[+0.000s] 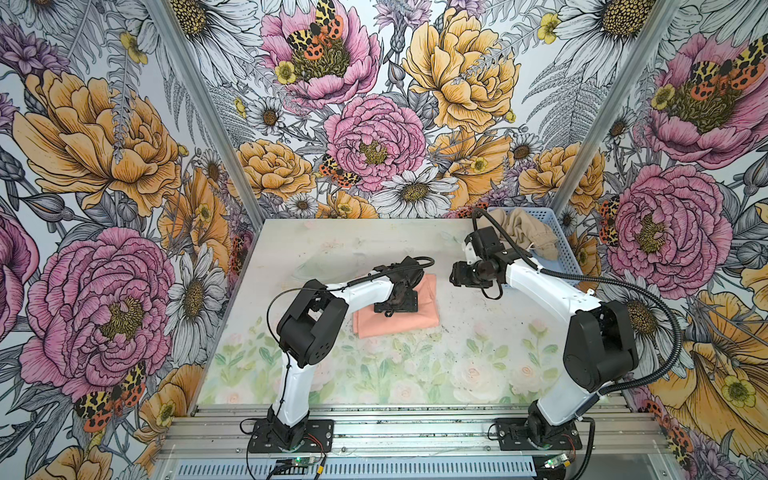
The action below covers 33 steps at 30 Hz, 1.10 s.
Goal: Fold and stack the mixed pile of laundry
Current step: 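Slide the pink shirt aside with the left gripper while the right reaches the basket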
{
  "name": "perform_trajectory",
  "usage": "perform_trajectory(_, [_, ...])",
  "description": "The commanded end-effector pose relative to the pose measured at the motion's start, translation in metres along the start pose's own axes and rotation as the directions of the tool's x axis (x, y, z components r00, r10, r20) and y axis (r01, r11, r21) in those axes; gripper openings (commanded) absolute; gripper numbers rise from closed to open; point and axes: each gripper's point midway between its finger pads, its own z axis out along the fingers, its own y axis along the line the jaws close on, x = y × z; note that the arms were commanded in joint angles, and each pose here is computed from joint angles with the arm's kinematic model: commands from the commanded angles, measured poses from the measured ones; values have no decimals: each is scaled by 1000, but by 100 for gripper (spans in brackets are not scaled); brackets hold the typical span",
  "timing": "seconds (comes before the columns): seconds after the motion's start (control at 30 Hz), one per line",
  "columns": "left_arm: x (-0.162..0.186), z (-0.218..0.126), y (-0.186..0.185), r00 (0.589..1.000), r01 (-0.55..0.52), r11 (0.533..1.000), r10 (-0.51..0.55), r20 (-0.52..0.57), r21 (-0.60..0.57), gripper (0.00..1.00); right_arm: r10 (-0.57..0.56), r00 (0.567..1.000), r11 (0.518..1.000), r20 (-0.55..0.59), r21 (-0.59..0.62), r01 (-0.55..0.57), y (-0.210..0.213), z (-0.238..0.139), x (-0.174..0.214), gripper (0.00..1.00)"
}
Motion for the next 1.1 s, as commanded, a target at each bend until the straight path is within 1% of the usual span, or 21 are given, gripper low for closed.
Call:
perform_trajectory(0.0, [24,15,83,990,-54,983,30,-141,-173,90,-9,998,999,55,-32,11,9,-19,-7,61])
perform_trajectory(0.07, [13,11,107,988,-86,981,61,-143,-176,90,-6,998,999,64,-43,9,10,-24,-8,61])
perform_trajectory(0.13, [0,4,132,988,-94,978,68,-142,-187,90,-5,998,999,66,-53,9,13,-26,-6,61])
perform_trajectory(0.27, [-20,-5,178,989,-74,979,47,-142,-190,91,0,998,997,64,-71,4,16,-30,-3,62])
perform_trajectory(0.3, [-21,-6,186,987,-89,978,62,-147,-188,91,0,998,997,64,-73,5,17,-30,-2,62])
perform_trajectory(0.37, [-22,-7,204,979,-137,970,101,-179,-202,91,1,998,997,64,-83,4,19,-32,-1,62])
perform_trajectory(0.4, [-21,-8,218,975,-149,960,103,-195,-236,92,3,998,996,64,-87,3,20,-33,-1,62])
perform_trajectory(0.43, [-20,-8,232,972,-151,953,95,-213,-262,93,3,998,996,64,-92,3,20,-33,-1,62])
perform_trajectory(0.5, [-15,-9,262,973,-109,948,41,-226,-299,94,2,998,995,60,-104,5,22,-34,-1,62])
perform_trajectory(0.57, [-9,-9,287,970,-79,950,3,-242,-303,93,1,999,992,53,-124,6,26,-34,0,62])
perform_trajectory(0.6, [-7,-10,297,969,-85,945,4,-249,-316,93,0,999,991,49,-132,7,28,-34,0,62])
perform_trajectory(0.67, [-2,-14,316,959,-134,928,33,-282,-347,94,-3,999,990,37,-144,8,30,-32,1,62])
perform_trajectory(0.73, [1,-18,332,954,-156,917,43,-297,-367,94,-10,1000,989,20,-147,12,31,-29,3,62])
perform_trajectory(0.87, [10,-22,361,951,-121,921,1,-309,-371,94,-24,1000,989,-3,-148,24,31,-22,2,62])
perform_trajectory(0.93, [7,-23,363,956,-95,930,-15,-293,-356,93,-27,1000,988,-9,-150,25,32,-18,0,63])
perform_trajectory(1.07, [5,-17,353,953,-109,937,3,-303,-331,93,-27,1000,989,-12,-148,25,33,-13,-5,62])
